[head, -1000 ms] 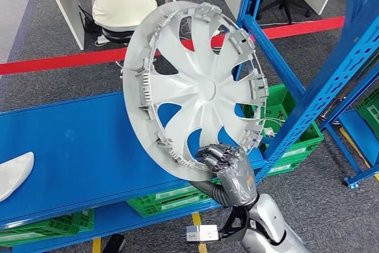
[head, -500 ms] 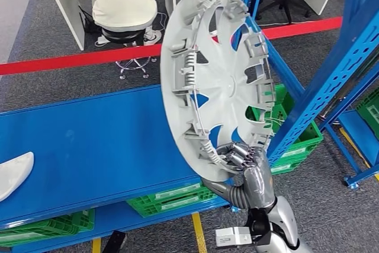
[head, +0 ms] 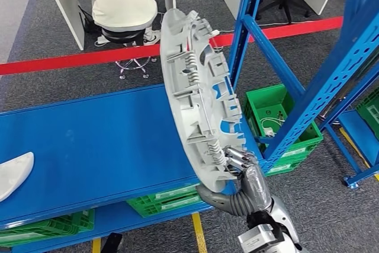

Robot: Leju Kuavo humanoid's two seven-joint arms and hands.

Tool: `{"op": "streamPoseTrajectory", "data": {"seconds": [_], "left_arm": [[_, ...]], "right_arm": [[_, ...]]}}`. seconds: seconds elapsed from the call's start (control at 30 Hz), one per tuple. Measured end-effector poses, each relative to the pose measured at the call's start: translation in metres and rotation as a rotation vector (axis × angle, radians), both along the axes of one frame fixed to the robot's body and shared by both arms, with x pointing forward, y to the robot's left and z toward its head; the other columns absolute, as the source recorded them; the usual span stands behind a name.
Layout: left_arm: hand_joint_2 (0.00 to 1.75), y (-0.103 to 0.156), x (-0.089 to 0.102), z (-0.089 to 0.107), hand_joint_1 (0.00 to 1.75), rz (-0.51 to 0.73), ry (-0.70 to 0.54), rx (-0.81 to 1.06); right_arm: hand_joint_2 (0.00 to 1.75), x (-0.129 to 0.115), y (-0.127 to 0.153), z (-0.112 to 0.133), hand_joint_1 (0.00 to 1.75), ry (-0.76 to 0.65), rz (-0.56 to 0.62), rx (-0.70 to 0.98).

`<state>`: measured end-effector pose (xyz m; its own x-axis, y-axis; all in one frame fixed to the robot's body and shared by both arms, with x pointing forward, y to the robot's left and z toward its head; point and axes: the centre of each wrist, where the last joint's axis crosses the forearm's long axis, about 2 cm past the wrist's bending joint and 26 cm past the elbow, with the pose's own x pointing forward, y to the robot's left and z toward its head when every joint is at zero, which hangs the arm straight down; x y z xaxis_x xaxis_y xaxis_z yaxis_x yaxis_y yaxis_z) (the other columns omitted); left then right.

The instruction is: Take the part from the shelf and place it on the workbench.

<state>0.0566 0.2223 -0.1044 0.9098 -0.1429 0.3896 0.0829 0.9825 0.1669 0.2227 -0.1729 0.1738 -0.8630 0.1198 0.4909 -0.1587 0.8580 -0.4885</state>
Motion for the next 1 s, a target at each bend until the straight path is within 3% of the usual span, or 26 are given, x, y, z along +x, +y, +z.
{"op": "streamPoseTrajectory", "data": {"seconds": [0.27,0.83,1.0], "left_arm": [[1.75,0.002,0.000,0.000,0.00,0.032,0.044,0.043],[1.75,0.002,0.000,0.000,0.00,0.034,0.046,0.047],[1.75,0.002,0.000,0.000,0.00,0.030,0.072,0.073]], "right_arm": [[1.75,0.002,0.000,0.014,1.75,0.002,0.056,0.041],[1.75,0.003,-0.001,0.018,1.75,-0.005,0.052,0.054],[1.75,0.003,-0.001,0.021,1.75,0.030,0.106,0.088]]}}
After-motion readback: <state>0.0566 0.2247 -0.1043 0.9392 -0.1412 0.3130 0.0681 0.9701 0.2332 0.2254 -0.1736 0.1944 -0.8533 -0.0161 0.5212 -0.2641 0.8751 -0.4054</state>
